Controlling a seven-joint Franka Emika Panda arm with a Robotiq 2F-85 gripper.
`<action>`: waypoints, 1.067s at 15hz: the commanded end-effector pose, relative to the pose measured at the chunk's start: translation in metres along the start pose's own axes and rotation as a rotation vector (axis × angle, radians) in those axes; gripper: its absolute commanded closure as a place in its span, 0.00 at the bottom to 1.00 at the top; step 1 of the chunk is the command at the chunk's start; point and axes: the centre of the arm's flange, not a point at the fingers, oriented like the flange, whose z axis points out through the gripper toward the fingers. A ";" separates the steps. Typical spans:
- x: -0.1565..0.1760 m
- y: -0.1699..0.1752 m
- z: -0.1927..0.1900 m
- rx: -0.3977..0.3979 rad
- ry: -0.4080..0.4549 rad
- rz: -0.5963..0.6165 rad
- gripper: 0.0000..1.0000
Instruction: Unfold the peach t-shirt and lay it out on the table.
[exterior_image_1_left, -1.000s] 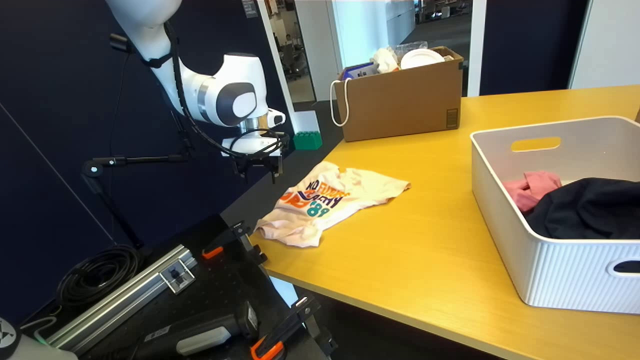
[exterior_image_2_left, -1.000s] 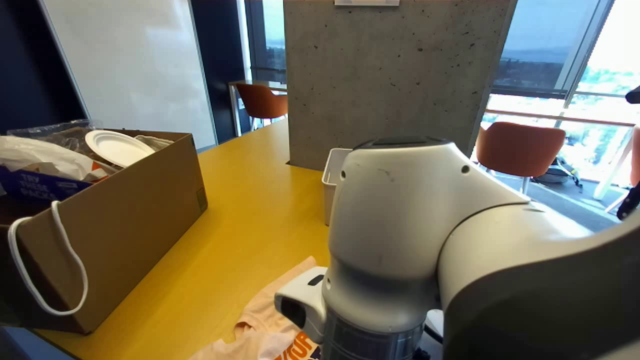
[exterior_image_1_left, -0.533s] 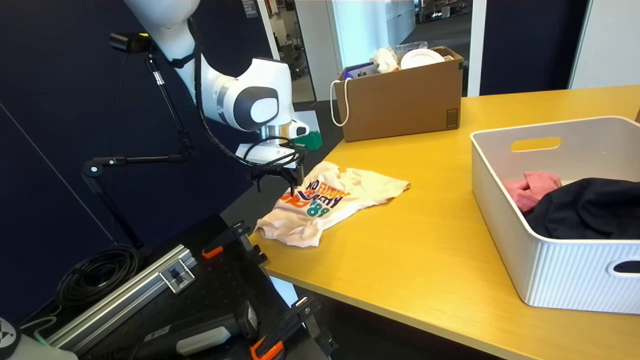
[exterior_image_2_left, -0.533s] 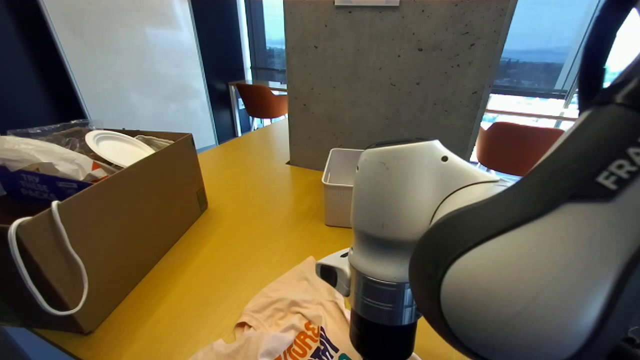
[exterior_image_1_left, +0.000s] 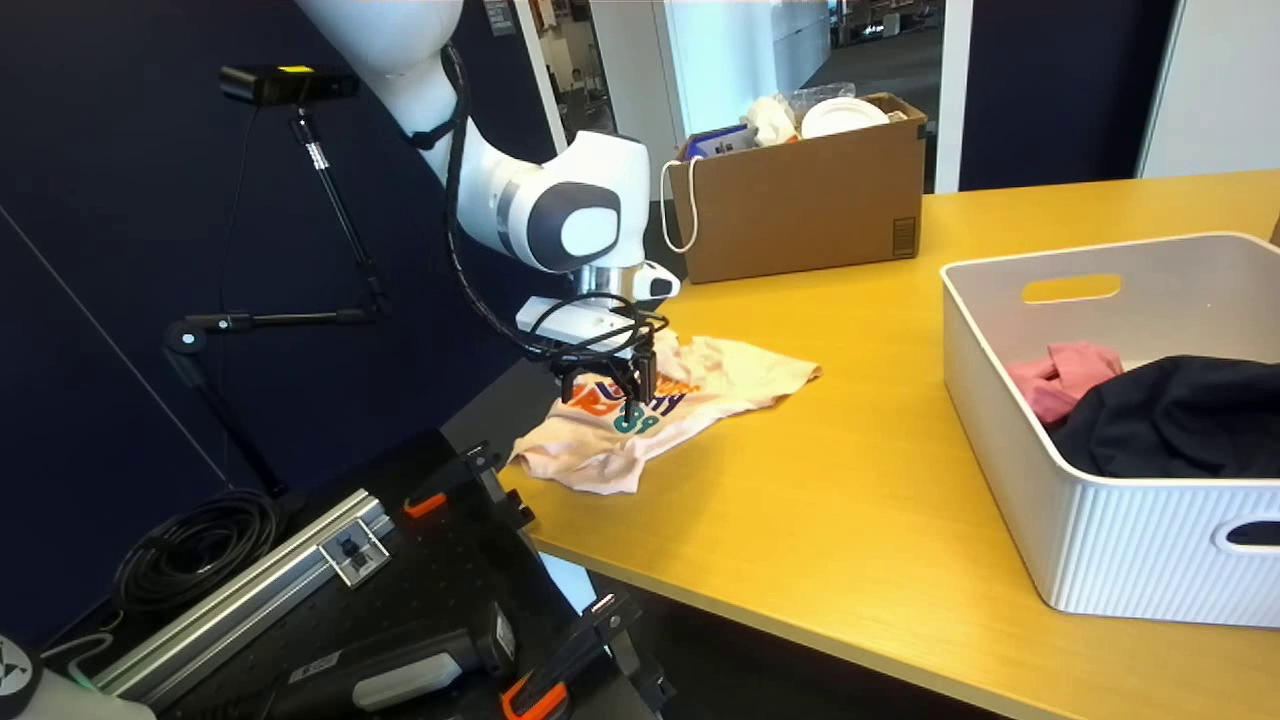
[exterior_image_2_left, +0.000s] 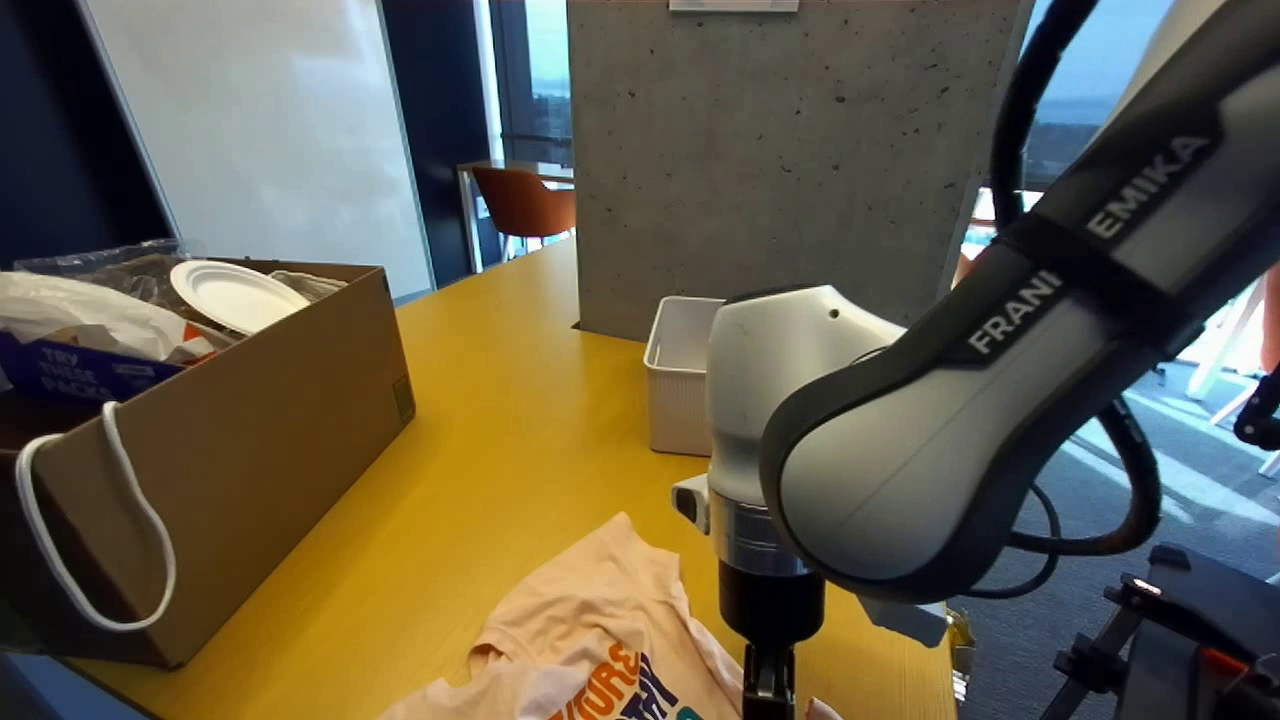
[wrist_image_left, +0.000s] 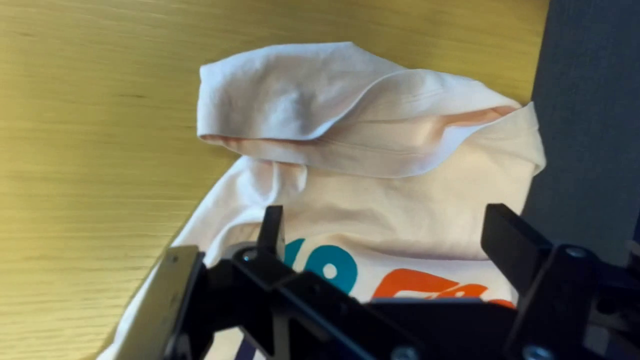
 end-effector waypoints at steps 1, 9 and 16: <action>0.037 0.022 0.019 -0.016 -0.050 0.050 0.00; 0.069 0.015 0.053 -0.062 -0.107 0.097 0.00; 0.057 0.000 0.067 -0.138 -0.135 0.146 0.00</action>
